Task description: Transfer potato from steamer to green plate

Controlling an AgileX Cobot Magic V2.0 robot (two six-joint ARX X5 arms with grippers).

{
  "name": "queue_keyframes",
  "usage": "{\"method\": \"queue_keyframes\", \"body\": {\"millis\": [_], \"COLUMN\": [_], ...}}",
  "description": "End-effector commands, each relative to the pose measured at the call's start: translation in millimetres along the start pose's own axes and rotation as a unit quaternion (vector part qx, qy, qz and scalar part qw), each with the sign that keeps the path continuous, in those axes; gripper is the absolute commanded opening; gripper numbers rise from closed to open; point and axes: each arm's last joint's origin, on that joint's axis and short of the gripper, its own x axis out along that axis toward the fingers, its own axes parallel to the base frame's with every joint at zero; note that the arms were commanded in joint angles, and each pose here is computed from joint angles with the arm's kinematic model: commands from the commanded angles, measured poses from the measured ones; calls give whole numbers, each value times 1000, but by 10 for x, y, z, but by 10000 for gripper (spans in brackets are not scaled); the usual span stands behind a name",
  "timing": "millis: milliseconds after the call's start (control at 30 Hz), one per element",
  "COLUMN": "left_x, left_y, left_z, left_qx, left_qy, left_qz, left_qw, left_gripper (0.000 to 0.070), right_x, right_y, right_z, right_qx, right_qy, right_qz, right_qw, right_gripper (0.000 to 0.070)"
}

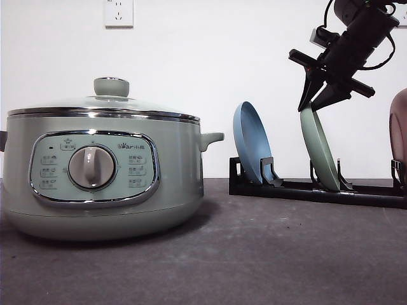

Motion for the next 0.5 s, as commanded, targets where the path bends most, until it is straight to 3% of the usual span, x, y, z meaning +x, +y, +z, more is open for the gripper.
{"method": "queue_keyframes", "body": {"millis": [0,233,467], "left_x": [-32,-32,-32], "left_y": [-20,-20,-20], "left_z": [53,53,53], "left_qx": [8,8,8], "left_qy": [-10,-10,-10], "left_qz": [-4,-4,-4], "left_qw": [1000,1000,1000], "left_gripper": [637,637,637], "right_x": [13,-31,-217], "right_y": [18,50,178], "right_z": [47,68,204], "right_qx": [3,15,2], "right_qy": [-6,-8,-30], "right_qz": [7,27,61], "right_qw": [1000,1000,998], "right_gripper": [30,8,8]}}
